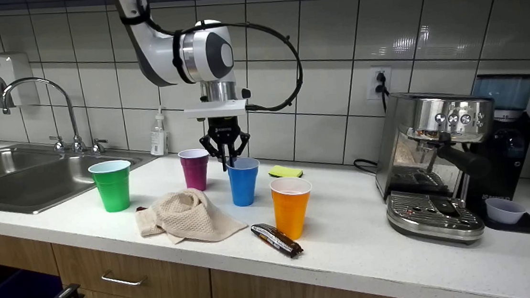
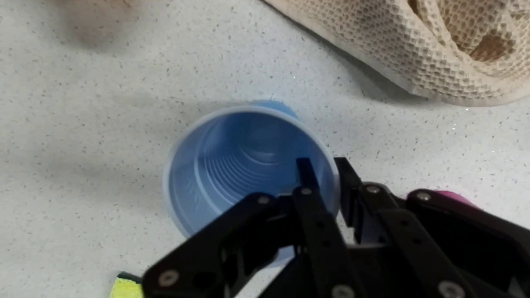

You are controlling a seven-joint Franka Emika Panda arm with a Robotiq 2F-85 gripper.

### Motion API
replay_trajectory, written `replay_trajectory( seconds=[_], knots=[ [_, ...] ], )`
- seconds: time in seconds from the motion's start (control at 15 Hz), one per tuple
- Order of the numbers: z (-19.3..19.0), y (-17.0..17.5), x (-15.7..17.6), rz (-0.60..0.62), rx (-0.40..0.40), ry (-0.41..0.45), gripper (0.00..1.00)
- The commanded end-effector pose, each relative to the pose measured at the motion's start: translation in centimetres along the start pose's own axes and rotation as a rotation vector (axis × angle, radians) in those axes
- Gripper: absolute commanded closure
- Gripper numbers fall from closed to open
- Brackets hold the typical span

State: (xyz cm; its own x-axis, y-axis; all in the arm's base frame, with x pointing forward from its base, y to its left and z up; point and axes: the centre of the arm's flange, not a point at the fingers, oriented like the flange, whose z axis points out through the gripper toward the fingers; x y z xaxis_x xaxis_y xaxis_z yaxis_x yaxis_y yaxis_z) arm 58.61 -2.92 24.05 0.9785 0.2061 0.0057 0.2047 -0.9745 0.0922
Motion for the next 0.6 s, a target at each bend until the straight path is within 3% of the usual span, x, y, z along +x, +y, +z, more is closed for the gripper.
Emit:
replay_trajectory(
  seconds=[0.0,0.53],
  knots=[
    [-0.6,0.1,0.2,0.019,-0.007,0.017,1.00],
    [-3.8,1.0,-0.3,0.030,-0.007,0.079,0.99]
  ],
)
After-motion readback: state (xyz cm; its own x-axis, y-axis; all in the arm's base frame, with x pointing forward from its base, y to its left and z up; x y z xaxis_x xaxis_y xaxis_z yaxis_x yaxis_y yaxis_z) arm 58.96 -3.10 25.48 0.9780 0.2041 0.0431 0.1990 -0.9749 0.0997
